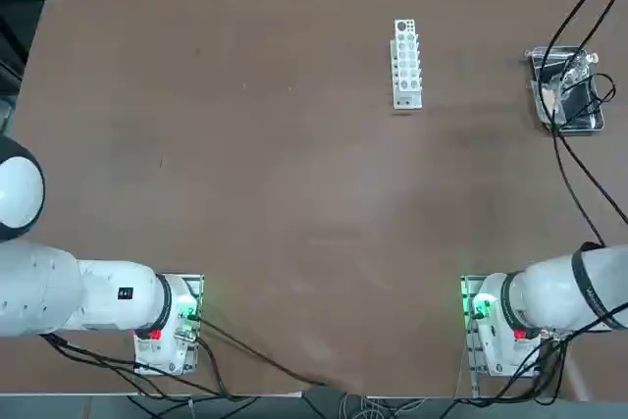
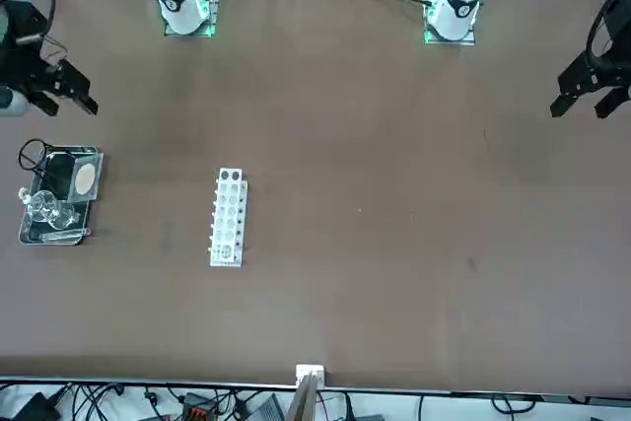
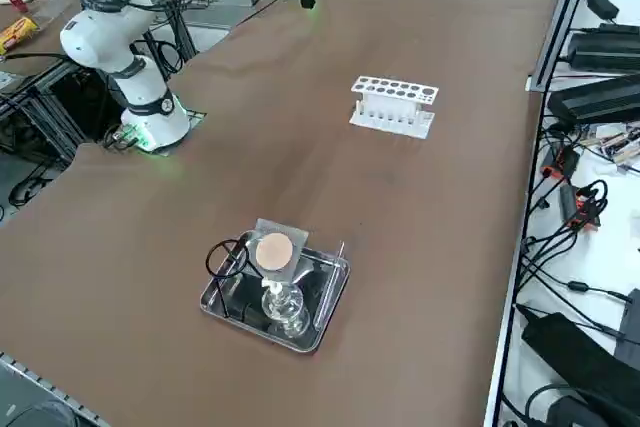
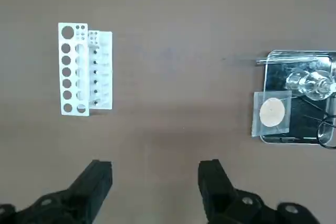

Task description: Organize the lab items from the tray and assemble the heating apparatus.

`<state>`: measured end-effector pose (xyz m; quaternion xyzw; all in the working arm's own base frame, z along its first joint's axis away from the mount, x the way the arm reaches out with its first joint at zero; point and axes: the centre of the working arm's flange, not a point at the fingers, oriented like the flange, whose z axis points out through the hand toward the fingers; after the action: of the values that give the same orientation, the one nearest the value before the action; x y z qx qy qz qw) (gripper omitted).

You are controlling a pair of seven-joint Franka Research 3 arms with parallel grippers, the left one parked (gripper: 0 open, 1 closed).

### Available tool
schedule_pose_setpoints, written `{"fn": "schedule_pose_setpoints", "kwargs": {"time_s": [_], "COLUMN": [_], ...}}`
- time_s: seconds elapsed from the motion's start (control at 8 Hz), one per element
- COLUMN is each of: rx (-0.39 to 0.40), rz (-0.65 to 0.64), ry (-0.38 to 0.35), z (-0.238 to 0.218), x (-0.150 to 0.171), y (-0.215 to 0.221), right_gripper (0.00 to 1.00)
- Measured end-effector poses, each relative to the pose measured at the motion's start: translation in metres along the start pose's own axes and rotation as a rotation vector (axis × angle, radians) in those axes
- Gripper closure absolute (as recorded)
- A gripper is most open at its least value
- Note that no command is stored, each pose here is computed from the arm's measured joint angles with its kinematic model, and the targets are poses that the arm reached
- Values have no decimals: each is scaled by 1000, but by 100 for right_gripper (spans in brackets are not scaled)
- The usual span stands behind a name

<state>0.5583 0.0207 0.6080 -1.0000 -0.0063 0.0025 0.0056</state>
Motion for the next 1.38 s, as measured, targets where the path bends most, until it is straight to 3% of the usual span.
{"fn": "schedule_pose_setpoints", "kwargs": {"time_s": [0.38, 1.38], "rx": [-13, -64], "rz": [-115, -1045], "ry": [-2, 37], "z": [36, 174], "x": [27, 98], "y": [6, 132], "right_gripper": [0, 0]}}
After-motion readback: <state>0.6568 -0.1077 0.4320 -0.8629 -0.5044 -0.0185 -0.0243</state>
